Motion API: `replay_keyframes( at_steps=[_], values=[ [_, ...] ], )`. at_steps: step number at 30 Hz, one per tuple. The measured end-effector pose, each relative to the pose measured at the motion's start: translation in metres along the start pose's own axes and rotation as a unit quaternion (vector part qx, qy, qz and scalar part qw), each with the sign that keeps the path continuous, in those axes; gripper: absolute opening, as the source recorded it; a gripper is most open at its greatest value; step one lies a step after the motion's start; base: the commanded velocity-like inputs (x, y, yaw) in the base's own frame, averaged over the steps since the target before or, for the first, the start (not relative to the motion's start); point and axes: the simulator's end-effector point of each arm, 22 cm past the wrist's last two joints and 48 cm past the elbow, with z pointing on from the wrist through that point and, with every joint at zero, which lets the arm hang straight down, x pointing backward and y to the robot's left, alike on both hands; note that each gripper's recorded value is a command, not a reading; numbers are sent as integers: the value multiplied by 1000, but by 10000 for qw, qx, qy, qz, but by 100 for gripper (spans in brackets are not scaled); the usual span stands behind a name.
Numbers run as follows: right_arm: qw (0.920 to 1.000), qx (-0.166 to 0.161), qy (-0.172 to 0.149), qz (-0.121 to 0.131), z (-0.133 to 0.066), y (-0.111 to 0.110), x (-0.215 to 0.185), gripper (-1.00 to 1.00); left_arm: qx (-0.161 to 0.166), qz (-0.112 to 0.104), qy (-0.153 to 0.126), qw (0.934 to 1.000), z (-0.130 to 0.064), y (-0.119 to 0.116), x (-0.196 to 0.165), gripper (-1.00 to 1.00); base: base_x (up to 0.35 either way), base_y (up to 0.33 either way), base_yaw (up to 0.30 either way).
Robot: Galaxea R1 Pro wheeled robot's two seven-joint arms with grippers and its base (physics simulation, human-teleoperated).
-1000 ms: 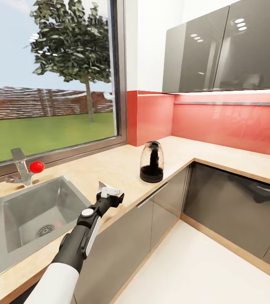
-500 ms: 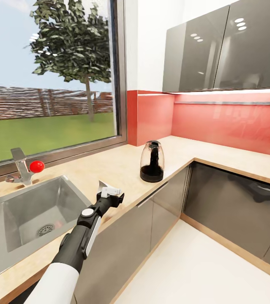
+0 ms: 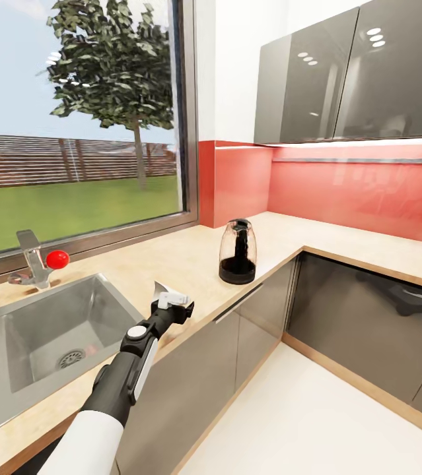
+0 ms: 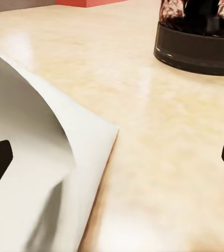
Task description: Set up a coffee station on the kitchen countertop: keep the coffee maker on the countertop, move the bottle of coffee from the kitchen shelf to the counter next to the coffee maker, place a paper coffee filter on top of the coffee maker, put the saucer next to the coffee maker with the coffee cup on the saucer, and place the electric kettle next to the coffee maker.
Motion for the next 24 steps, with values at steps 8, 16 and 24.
replay_keyframes(
  at_steps=[8, 16, 24],
  values=[
    [10000, 0, 0, 0, 0, 0, 0, 100, -4, -4, 7, 10000, 0, 0, 1, 100, 0, 0, 0],
    [10000, 0, 2, 0, 0, 0, 0, 100, -4, -2, 7, 10000, 0, 0, 1, 100, 42, 0, 0],
    [10000, 0, 0, 1, 0, 0, 0, 100, -3, -5, 11, 10000, 0, 0, 1, 100, 9, 0, 0]
  ],
)
